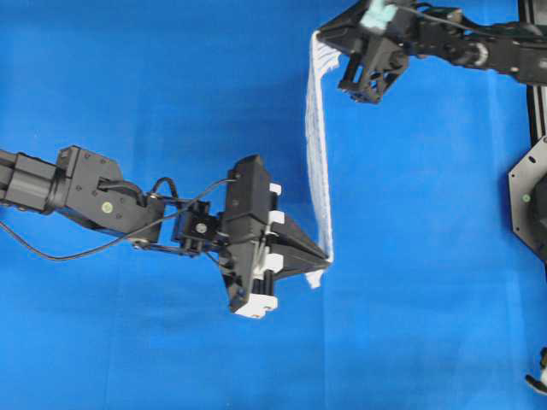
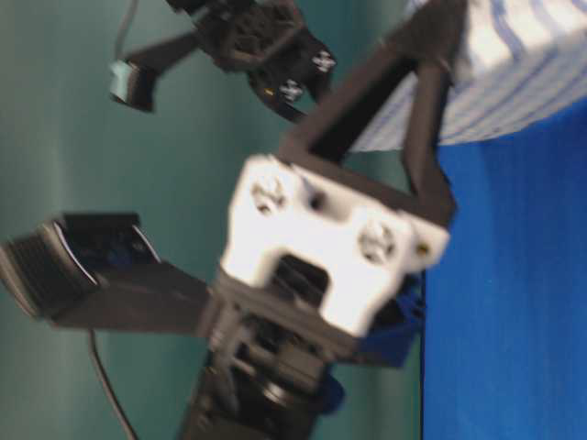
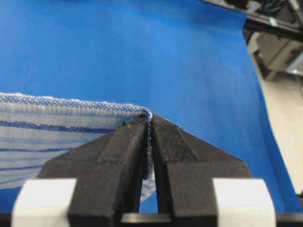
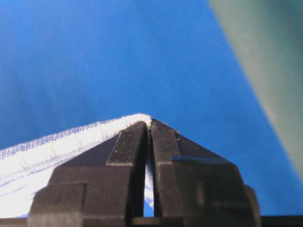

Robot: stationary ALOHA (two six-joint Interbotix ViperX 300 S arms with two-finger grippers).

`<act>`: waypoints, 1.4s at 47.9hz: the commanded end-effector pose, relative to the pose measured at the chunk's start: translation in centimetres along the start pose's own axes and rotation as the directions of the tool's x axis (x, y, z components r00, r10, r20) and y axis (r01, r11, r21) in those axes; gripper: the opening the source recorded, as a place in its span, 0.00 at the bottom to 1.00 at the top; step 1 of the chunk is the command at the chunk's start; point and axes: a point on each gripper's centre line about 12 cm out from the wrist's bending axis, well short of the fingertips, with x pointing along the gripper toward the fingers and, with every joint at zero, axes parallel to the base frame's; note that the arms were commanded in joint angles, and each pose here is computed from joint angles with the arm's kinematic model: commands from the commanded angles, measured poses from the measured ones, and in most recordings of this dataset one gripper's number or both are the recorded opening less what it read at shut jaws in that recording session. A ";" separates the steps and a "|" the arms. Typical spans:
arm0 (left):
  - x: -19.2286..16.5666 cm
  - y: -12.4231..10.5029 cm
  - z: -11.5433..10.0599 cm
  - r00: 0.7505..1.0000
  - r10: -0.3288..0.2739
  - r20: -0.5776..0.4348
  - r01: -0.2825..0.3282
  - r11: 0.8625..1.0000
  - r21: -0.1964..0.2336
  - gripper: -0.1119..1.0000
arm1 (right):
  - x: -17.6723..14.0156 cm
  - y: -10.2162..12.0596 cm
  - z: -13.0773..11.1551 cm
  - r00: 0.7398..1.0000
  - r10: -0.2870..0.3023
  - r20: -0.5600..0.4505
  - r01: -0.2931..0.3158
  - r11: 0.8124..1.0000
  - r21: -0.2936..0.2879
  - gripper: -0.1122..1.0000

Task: Fold the blue towel.
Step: 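Lift the strip and rotate it vertical, right gripper moving to the top, then lay the strip down vertically and open both grippers, withdrawing them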

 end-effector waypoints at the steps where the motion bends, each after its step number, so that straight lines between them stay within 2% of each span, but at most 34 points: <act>1: -1.0 -0.7 0.8 0.999 -0.025 0.048 0.025 1.000 -0.009 0.12 | 0.6 -0.2 1.4 1.000 0.000 0.019 0.000 1.000 0.002 0.12; 17: -3.3 -0.3 -1.5 1.000 -0.006 0.019 0.007 0.999 -0.048 0.12 | 5.1 1.2 2.5 0.999 0.042 -0.021 -0.042 0.999 -0.016 0.12; 29: -4.4 0.1 -2.6 1.000 0.004 -0.008 -0.004 0.999 -0.047 0.12 | 7.1 2.1 3.3 0.998 0.063 -0.024 -0.064 0.998 -0.026 0.12; 41: -4.7 0.3 -3.0 1.000 0.008 -0.018 -0.009 0.999 -0.046 0.13 | 8.0 2.4 2.7 0.996 0.073 -0.050 -0.074 0.997 -0.028 0.12; 46: -4.6 0.4 -3.2 1.000 0.011 -0.024 -0.012 0.999 -0.045 0.20 | 8.3 2.5 2.4 0.995 0.074 -0.059 -0.076 0.997 -0.029 0.12; 52: -4.6 0.4 -3.2 1.000 0.012 -0.027 -0.013 0.999 -0.045 0.41 | 8.3 2.7 2.4 0.995 0.080 -0.064 -0.082 0.996 -0.030 0.13; 56: -4.5 0.4 -3.2 1.000 0.012 -0.027 -0.013 0.999 -0.045 0.53 | 8.3 2.7 2.4 0.995 0.080 -0.061 -0.082 0.996 -0.032 0.25; 60: -4.7 0.6 -3.1 0.999 0.017 -0.030 -0.018 0.999 -0.046 0.62 | 8.3 2.7 2.5 0.995 0.078 -0.058 -0.080 0.996 -0.033 0.46; 67: -5.2 0.6 -2.5 0.998 0.027 -0.057 -0.029 0.999 -0.040 0.63 | 8.2 2.7 2.6 0.996 0.076 -0.053 -0.079 0.995 -0.053 0.85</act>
